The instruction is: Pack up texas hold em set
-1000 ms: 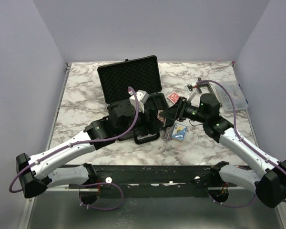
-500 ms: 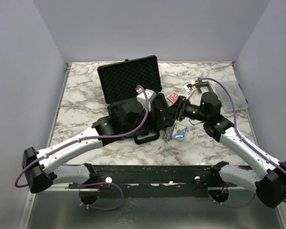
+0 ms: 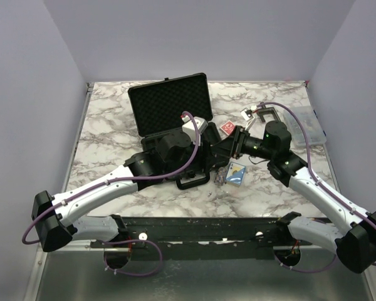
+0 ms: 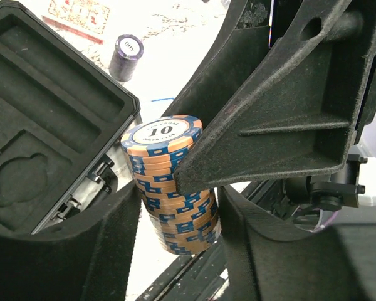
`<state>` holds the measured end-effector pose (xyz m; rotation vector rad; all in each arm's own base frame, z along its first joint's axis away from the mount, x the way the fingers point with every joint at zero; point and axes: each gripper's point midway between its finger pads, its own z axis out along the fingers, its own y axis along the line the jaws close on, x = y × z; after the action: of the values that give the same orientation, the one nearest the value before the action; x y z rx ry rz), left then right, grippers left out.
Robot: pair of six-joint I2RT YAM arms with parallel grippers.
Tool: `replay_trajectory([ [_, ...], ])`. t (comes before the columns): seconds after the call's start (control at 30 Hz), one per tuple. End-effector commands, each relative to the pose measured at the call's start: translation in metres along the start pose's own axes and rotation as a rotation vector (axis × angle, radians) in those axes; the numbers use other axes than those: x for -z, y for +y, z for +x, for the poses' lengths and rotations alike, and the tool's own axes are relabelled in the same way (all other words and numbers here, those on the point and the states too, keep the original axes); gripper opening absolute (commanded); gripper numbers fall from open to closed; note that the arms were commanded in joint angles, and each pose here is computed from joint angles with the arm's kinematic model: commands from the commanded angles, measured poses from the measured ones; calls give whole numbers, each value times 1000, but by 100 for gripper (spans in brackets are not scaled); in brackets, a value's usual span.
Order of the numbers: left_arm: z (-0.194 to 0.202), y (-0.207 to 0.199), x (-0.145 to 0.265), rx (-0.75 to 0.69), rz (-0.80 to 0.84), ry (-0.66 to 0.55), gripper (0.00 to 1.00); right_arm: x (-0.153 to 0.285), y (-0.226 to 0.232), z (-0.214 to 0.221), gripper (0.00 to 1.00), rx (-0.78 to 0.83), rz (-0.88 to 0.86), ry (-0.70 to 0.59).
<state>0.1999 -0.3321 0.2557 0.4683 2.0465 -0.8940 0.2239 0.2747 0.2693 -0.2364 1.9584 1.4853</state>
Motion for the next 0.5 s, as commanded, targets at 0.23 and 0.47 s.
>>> replay_trajectory([
  [0.23,-9,-1,-6,8,-13,-18,15,4,31,-17,1,38,-103,-66],
  [0.47,-8,1,-4,15,-18,-21,0,5,29,-22,65,54,-71,-93],
])
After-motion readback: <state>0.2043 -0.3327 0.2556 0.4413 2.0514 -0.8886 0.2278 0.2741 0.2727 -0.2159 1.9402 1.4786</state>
